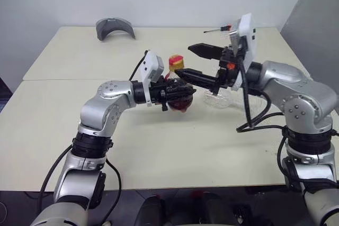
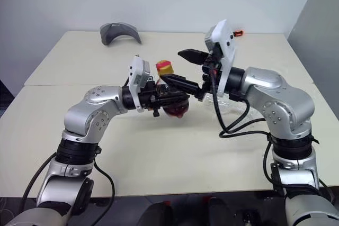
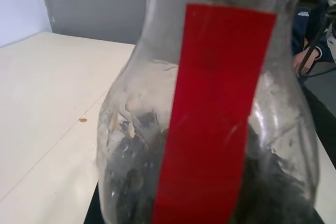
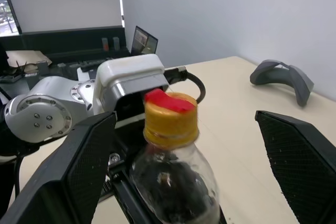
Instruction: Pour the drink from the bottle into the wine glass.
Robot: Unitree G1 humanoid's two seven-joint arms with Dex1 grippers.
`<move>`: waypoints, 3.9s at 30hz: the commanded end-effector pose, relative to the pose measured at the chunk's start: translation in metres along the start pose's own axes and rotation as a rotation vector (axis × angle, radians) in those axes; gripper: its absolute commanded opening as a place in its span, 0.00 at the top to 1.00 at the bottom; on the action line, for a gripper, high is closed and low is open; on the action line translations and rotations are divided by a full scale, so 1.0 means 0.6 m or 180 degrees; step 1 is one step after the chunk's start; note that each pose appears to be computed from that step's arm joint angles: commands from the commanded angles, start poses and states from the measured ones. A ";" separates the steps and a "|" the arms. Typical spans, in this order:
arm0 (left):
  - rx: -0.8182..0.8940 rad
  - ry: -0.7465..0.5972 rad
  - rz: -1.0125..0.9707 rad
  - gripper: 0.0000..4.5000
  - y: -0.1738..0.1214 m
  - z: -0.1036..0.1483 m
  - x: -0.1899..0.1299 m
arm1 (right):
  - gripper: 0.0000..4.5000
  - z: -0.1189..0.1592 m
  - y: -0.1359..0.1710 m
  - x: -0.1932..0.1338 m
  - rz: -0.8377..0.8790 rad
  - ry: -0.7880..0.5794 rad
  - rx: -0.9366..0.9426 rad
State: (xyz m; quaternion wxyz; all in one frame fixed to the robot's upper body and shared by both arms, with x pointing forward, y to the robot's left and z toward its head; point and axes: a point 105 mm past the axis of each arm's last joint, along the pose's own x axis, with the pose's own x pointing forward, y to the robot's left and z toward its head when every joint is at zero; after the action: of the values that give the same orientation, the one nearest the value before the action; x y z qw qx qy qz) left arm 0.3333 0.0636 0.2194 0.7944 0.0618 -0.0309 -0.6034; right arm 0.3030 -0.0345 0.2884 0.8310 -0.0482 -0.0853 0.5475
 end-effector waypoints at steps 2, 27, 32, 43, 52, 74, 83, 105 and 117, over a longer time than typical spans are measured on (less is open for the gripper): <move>0.0251 -0.0159 -0.0096 0.69 0.001 0.035 0.012 | 0.00 0.031 -0.008 0.013 -0.0181 -0.0190 -0.0231; 0.0310 -0.0102 -0.0164 0.69 -0.003 0.033 0.008 | 0.73 0.027 0.001 0.020 0.0047 -0.0191 -0.0036; 0.0271 -0.0134 -0.0308 0.69 -0.025 0.040 0.007 | 0.73 0.027 0.013 0.017 0.0382 -0.0193 0.0085; -0.0033 -0.0092 -0.0764 0.71 -0.118 0.037 -0.014 | 0.73 0.024 0.052 0.025 0.1895 -0.0113 0.0499; -0.0013 -0.0013 -0.0563 0.71 -0.113 0.042 -0.031 | 0.65 0.032 0.044 0.047 0.2068 -0.0278 0.0423; -0.0091 0.0026 -0.0104 0.71 -0.039 0.004 -0.032 | 0.02 0.028 0.006 -0.021 0.0392 -0.0144 -0.0235; -0.0053 -0.0016 -0.0187 0.71 -0.038 -0.002 -0.012 | 0.02 0.022 0.015 0.008 0.0270 -0.0166 -0.0324; 0.0057 0.0016 -0.0129 0.72 -0.032 0.006 -0.019 | 0.02 0.005 -0.025 0.009 0.0018 -0.0019 -0.0375; 0.0108 0.0083 -0.0125 0.72 -0.027 0.011 -0.035 | 0.02 -0.013 -0.077 -0.076 -0.0193 0.0419 -0.0528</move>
State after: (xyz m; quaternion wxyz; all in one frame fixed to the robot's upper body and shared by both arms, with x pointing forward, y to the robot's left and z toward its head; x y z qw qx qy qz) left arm 0.3174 0.0803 0.2016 0.7917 0.0637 0.0139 -0.6074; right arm 0.3330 -0.0893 0.2711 0.8485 -0.1378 -0.0478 0.5087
